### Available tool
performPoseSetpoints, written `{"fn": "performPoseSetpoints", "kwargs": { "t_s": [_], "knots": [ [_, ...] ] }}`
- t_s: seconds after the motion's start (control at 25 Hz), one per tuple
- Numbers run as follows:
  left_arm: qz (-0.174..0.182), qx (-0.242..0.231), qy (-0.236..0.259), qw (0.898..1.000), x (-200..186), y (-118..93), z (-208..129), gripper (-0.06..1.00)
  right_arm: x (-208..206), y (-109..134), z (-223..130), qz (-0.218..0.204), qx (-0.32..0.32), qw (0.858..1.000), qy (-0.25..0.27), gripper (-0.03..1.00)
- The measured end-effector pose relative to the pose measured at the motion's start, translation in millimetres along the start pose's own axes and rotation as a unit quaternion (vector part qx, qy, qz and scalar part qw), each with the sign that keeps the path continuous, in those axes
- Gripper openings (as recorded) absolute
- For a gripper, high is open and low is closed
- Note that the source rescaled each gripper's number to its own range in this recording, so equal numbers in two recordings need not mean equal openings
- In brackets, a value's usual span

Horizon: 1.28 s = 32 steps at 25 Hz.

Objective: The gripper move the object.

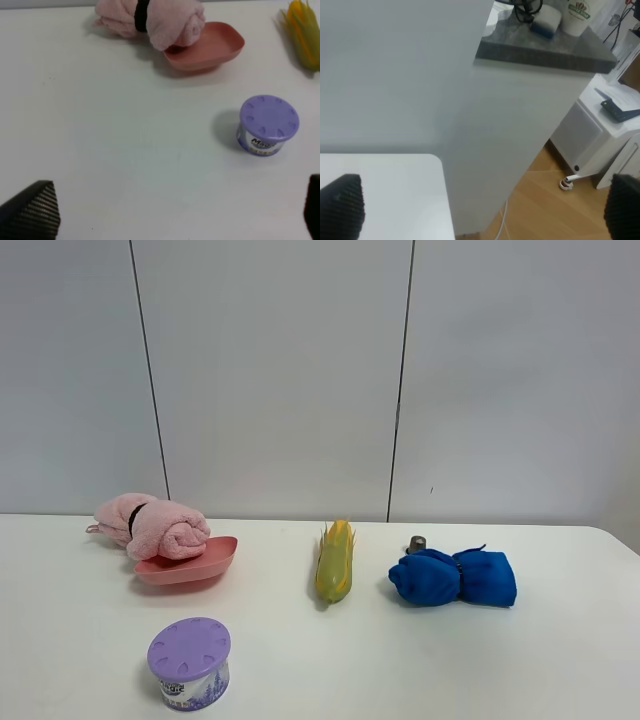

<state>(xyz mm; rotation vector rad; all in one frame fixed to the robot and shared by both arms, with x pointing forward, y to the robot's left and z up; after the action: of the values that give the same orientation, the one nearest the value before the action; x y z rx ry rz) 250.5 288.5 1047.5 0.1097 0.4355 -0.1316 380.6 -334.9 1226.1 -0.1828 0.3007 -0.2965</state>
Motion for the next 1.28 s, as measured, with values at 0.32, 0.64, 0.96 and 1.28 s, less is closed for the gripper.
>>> {"fn": "performPoseSetpoints", "kwargs": {
  "t_s": [0.32, 0.64, 0.96, 1.28],
  "knots": [
    [0.0, 0.0, 0.0, 1.0, 0, 0, 0, 1.0, -45, 6, -85, 0.03, 0.04, 0.998, 0.046, 0.95],
    [0.0, 0.0, 0.0, 1.0, 0, 0, 0, 1.0, -51, 28, -147, 0.099, 0.055, 0.988, 0.1, 0.95],
    [0.0, 0.0, 0.0, 1.0, 0, 0, 0, 1.0, -67, 34, -167, 0.129, 0.066, 0.983, 0.11, 0.95],
    [0.0, 0.0, 0.0, 1.0, 0, 0, 0, 1.0, -92, 28, -178, 0.127, 0.06, 0.988, 0.067, 0.95]
  ]
}}
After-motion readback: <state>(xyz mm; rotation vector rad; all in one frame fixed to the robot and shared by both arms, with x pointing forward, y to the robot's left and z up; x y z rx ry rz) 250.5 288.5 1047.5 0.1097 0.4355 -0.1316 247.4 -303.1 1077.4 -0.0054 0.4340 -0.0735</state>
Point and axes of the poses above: a point on each arm's last joint axis where the gripper is mounted, x pointing out along that axis toward the gripper, y along the wrist's bending axis when the last joint is at zero, z = x × y, the point moved 2 cm from there along x, pointing out along that axis toward the gripper, and after that the axes turned 6 degrees about x, right-handed, at the moved point
